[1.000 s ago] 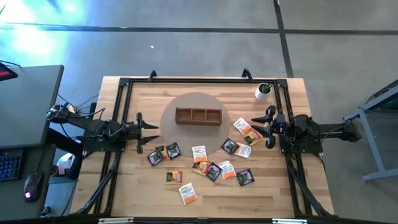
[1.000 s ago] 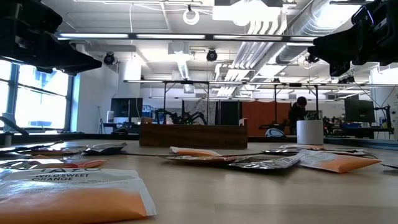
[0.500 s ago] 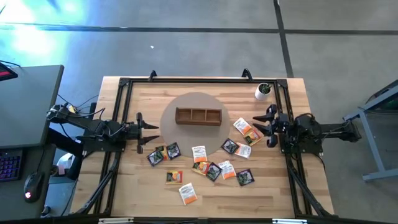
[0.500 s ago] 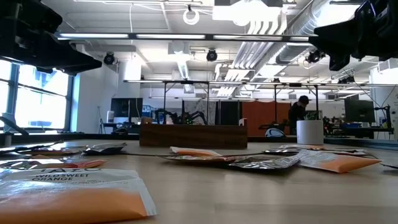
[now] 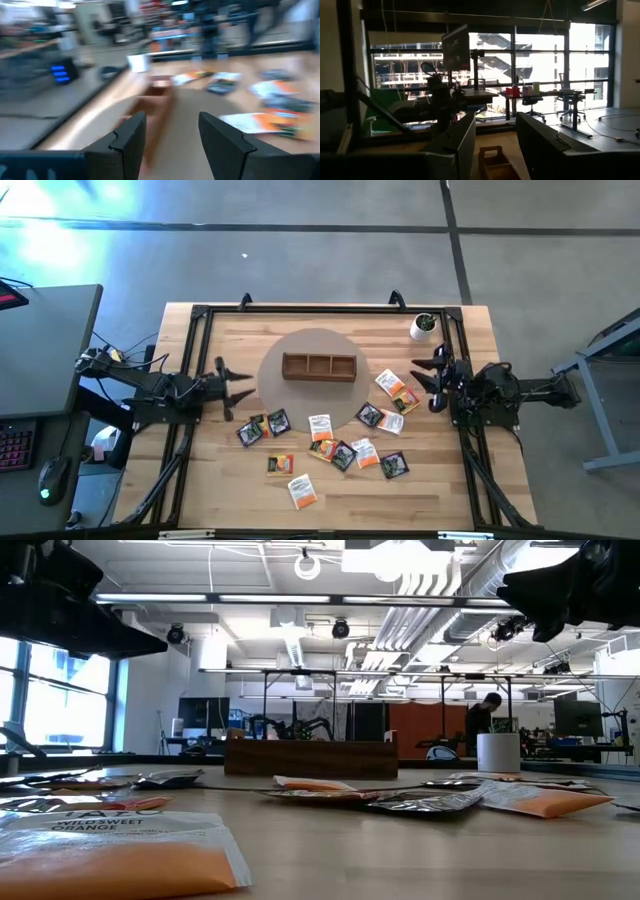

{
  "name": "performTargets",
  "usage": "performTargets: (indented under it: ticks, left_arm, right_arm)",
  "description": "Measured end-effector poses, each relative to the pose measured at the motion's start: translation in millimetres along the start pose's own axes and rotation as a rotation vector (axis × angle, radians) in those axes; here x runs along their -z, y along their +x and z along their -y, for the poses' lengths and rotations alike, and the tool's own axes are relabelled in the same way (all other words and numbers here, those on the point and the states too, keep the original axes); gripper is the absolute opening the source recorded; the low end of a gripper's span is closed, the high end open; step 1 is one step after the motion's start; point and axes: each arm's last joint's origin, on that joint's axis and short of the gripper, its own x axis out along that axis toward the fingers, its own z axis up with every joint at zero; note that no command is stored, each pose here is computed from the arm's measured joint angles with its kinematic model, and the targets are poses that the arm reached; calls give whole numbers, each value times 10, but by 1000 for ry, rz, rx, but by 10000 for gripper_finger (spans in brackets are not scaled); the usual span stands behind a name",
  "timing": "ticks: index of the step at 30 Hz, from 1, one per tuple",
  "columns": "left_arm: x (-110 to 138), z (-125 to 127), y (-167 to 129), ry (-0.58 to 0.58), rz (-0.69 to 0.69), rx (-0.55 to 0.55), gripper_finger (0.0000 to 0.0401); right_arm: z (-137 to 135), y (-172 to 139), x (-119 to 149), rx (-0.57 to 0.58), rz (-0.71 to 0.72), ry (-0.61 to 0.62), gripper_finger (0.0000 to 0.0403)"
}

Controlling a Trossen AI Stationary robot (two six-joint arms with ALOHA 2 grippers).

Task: Pick & Place Tea
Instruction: Put the white tea bag into the middle section of the wooden organizer

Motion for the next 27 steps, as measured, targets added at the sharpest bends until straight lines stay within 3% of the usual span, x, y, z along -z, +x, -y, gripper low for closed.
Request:
performTargets:
  ticks: [4, 8, 13, 21, 24, 27]
  left_arm:
    - [9, -74, -10, 53, -37, -258, 179]
    - [3, -119, -25, 31, -48, -417, 179]
    - [-23, -95, -15, -1, -14, -323, 179]
    - [-235, -133, -40, -116, 153, -317, 179]
    - [-335, -182, -77, -177, 227, -381, 179]
    - [-422, -202, -106, -209, 315, -343, 179]
  right_arm:
    - [34, -2, -20, 115, 14, -44, 139]
    - [28, -2, -26, 94, 21, -56, 139]
    - [15, 2, -23, 50, 22, 2, 139]
    - [21, 91, -238, 136, 66, -33, 139]
    - [-15, 219, -335, 124, 15, -52, 139]
    - [-70, 435, -353, 135, -134, -94, 139]
